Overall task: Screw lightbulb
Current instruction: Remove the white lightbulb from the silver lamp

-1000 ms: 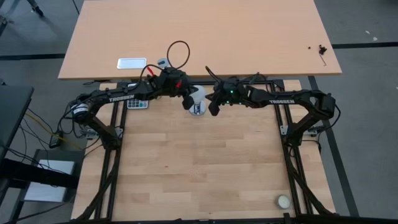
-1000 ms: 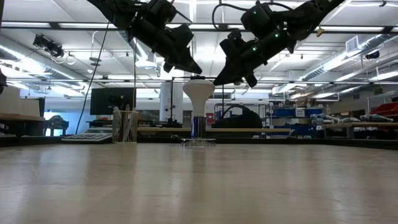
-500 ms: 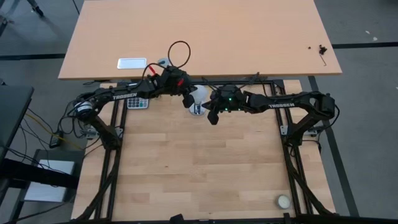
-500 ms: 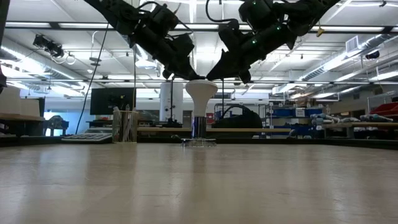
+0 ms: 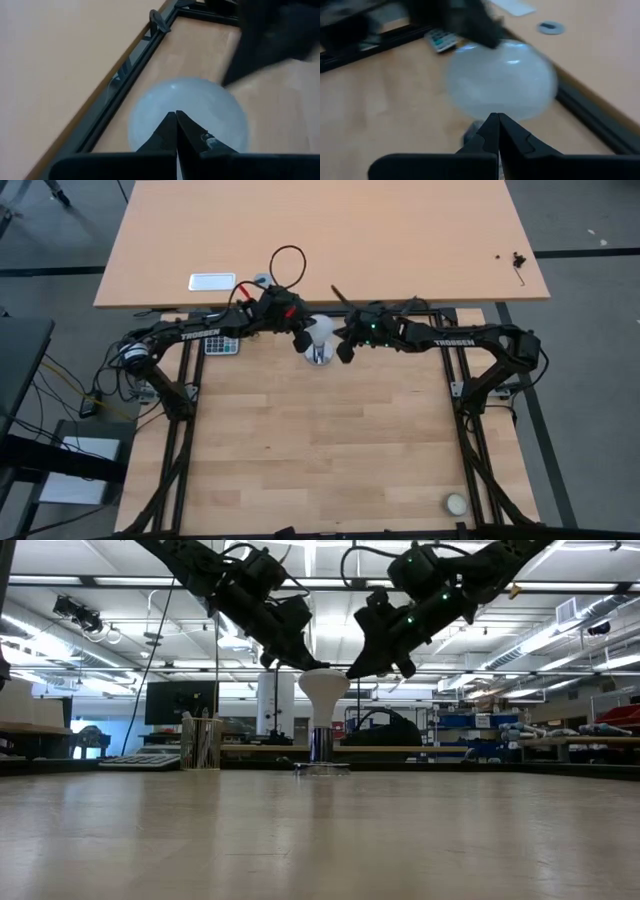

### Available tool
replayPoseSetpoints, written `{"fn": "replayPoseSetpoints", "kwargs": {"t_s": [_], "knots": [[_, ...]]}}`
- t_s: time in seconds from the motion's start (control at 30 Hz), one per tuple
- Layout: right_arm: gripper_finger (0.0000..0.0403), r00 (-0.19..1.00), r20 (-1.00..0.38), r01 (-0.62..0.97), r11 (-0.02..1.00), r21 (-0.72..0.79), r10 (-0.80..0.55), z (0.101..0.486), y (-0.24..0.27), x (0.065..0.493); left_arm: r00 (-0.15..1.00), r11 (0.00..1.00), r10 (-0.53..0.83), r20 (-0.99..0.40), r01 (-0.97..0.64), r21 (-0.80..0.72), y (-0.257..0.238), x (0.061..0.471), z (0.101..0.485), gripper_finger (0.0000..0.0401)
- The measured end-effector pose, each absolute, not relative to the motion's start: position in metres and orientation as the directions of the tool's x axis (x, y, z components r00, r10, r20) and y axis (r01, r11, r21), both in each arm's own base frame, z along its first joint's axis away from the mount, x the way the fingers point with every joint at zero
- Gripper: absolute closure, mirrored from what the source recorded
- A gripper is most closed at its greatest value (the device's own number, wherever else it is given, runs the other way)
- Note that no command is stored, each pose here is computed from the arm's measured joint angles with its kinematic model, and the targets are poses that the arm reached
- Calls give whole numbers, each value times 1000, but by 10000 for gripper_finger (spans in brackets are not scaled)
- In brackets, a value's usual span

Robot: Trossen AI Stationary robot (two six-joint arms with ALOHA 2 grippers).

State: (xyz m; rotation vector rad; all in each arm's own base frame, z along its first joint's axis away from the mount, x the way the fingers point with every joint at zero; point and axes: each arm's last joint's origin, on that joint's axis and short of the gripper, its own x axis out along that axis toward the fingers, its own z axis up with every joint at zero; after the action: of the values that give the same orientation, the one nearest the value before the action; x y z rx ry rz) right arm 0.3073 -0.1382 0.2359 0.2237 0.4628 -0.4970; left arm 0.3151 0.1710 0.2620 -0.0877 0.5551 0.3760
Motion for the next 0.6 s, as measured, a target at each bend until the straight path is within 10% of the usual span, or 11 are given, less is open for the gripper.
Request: {"fn": "replayPoseSetpoints", "kwargs": {"t_s": [0.3,0.6], "knots": [[392,715,-476,617,782,86,-512,237,-165,293,785,938,285,-551,-345,-7,169,315,259,401],[391,864,-450,318,937,144,-224,247,-110,313,791,938,291,-539,-347,-3,169,316,260,401]]}}
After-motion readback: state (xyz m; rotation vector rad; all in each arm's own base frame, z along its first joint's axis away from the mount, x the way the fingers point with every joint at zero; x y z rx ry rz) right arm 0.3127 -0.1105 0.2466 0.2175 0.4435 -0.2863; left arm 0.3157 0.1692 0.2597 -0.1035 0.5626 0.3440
